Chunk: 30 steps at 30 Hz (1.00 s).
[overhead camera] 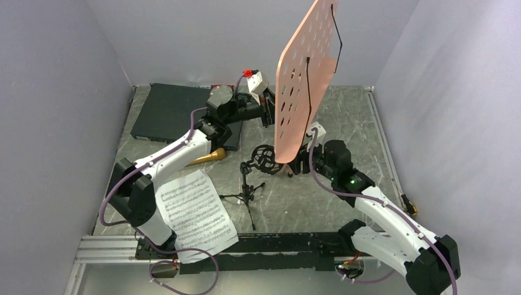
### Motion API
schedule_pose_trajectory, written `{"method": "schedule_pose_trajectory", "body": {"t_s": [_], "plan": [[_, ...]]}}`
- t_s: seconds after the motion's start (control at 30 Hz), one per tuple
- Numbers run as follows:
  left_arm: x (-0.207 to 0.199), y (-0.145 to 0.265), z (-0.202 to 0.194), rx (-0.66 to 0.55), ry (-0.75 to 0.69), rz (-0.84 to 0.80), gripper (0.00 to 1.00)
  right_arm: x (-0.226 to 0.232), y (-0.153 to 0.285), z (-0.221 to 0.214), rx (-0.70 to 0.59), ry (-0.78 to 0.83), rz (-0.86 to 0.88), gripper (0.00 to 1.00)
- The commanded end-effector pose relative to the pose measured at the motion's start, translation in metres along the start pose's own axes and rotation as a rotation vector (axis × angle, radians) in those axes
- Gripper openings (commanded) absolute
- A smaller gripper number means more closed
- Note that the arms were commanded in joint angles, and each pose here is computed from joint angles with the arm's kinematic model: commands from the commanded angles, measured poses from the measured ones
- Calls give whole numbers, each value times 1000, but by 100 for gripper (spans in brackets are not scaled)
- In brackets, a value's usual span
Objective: Set up the instrument practice props
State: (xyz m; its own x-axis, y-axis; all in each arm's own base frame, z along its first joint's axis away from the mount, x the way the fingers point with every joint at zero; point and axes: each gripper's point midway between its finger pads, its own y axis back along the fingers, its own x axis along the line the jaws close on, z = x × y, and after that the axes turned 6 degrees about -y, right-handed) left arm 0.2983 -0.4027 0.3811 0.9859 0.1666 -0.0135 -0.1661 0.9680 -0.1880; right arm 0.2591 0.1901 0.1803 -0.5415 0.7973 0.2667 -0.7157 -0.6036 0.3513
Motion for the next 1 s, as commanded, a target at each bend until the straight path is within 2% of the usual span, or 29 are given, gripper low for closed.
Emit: {"method": "schedule_pose_trajectory", "body": {"t_s": [0.0,0.23,0.37,0.43,0.5,0.63,0.7,0.83,0.97], "plan": [[-12,0,20,-20,7,-25,3,8,-6,26,-74,16,29,57],[-14,-2,20,-2,17,-32,3,3,-15,36,-72,17,1,34],[-14,0,24,-8,6,-21,3,-3,-16,38,-81,3,-40,2],[-15,1,26,-11,3,-22,3,-6,-16,38,-79,1,-57,0],[-15,1,26,-7,5,-21,3,-7,-15,38,-77,2,-61,4],[-16,1,25,-9,9,-27,3,-4,-10,44,-103,5,-52,41],[-16,1,25,-10,11,-30,3,-3,-7,51,-129,5,-53,54],[-18,1,25,-10,14,-38,3,-1,-4,63,-158,8,-52,61],[-18,1,24,-10,17,-41,3,1,-7,67,-155,21,-45,61]]}}
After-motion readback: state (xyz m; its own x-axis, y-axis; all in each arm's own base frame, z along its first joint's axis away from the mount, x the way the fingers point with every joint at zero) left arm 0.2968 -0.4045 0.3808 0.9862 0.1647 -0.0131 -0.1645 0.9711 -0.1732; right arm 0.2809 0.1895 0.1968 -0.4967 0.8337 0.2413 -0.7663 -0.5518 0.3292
